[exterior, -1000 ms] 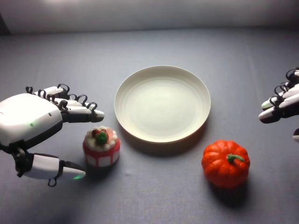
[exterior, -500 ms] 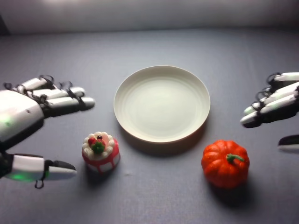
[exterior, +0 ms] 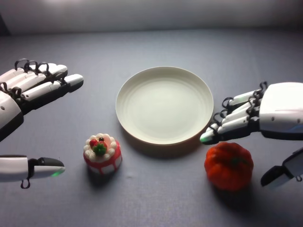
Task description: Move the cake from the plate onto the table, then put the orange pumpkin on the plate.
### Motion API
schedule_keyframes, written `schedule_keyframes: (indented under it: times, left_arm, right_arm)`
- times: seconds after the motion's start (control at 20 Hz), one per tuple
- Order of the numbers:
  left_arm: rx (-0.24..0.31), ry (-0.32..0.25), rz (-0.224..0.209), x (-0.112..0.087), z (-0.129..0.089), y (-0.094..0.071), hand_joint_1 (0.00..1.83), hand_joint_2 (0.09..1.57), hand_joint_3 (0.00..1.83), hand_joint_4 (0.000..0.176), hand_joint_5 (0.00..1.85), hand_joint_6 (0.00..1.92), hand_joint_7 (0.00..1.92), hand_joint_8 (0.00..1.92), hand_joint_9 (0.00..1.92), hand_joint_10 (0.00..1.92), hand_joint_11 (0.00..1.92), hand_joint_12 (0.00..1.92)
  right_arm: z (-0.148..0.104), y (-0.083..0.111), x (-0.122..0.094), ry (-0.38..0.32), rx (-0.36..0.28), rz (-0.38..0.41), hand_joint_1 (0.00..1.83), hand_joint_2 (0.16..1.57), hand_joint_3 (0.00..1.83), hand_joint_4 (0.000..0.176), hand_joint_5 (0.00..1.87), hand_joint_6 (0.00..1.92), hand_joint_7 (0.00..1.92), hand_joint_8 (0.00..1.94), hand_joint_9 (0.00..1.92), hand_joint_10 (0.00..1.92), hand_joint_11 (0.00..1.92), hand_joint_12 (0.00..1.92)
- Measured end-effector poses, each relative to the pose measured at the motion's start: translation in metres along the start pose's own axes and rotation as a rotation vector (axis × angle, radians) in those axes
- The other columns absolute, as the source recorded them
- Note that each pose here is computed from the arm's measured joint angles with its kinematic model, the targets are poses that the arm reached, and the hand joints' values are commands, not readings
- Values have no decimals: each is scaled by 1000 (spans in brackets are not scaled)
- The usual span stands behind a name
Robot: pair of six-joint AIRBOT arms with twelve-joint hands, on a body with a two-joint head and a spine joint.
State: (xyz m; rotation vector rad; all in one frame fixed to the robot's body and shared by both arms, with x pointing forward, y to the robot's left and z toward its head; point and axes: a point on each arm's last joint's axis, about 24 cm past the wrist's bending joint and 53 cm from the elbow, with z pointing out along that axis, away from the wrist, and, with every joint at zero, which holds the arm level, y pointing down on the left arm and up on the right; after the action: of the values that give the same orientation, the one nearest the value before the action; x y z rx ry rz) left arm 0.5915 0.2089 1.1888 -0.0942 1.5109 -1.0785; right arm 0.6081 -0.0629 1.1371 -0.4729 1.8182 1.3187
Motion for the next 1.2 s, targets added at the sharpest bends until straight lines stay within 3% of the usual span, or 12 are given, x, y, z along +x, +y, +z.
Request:
schedule_keyframes:
  times: [0.2,0.25,0.35,0.4,0.45,0.65,0.7,0.8,0.85,0.9,1.1,1.2]
  left_arm:
    - [2,-2,0,-1,0,0,867,872,0,63,234,3,121,4,124,6,0,557]
    - [2,-3,-1,0,0,-1,894,864,0,61,245,6,136,7,132,7,0,562]
    - [2,-3,-1,0,0,0,882,868,0,60,242,3,137,6,136,8,0,568]
    - [-2,-4,-2,-1,0,0,885,869,0,65,240,2,135,4,132,5,0,569]
    - [-4,-6,-3,-1,0,1,883,868,0,63,245,4,137,5,135,6,0,571]
    - [-18,2,-2,1,-3,5,893,869,0,82,239,0,146,7,138,6,0,573]
    - [-23,0,-6,0,-4,7,899,863,0,87,240,0,151,4,139,4,0,552]
    - [-27,-5,-7,-1,-4,8,878,864,0,80,245,0,155,1,146,2,0,591]
    - [-22,-8,-9,-1,-4,6,878,864,0,80,245,0,155,1,146,2,0,591]
    - [-18,-13,-14,-1,-4,6,886,858,0,73,246,1,162,3,152,4,0,582]
    - [-17,-17,-16,-2,-4,6,880,868,3,56,241,0,152,0,144,0,0,547]
    - [-18,-19,-17,-2,-4,6,854,884,6,87,178,4,126,3,103,4,0,418]
  right_arm:
    - [12,-1,10,35,3,-17,1067,855,0,38,495,3,486,9,649,25,284,974]
    - [16,-3,15,48,8,-21,1268,899,7,0,727,1,724,45,846,400,715,1164]
    - [18,-2,18,53,4,-22,1314,947,0,0,819,5,830,87,873,740,877,1153]
    - [18,-1,17,49,2,-16,1240,1115,4,0,866,783,891,1040,956,1226,995,1440]
    - [19,-1,15,46,2,-17,1213,1183,2,0,799,1073,863,1315,1010,1367,1053,1542]
    - [16,-4,0,1,1,9,1161,1284,4,0,633,1346,728,1596,920,1525,1083,1656]
    - [15,-5,-14,-41,1,21,1202,1257,0,0,743,1122,729,1642,933,1532,1076,1682]
    - [14,-2,-47,-132,-13,25,1113,1234,5,0,741,1351,541,1828,805,1892,967,1918]
    - [13,1,-62,-169,-28,18,1113,1234,5,0,741,1351,541,1828,805,1892,967,1918]
    - [14,6,-80,-205,-46,2,1213,1215,0,0,828,1061,770,1553,716,1522,668,1789]
    - [45,12,-102,-256,-83,-3,1231,1155,0,0,901,977,929,1293,890,1325,834,1625]
    - [72,6,-91,-217,-55,-26,1361,1080,0,0,1015,838,1057,891,983,1097,810,1310]
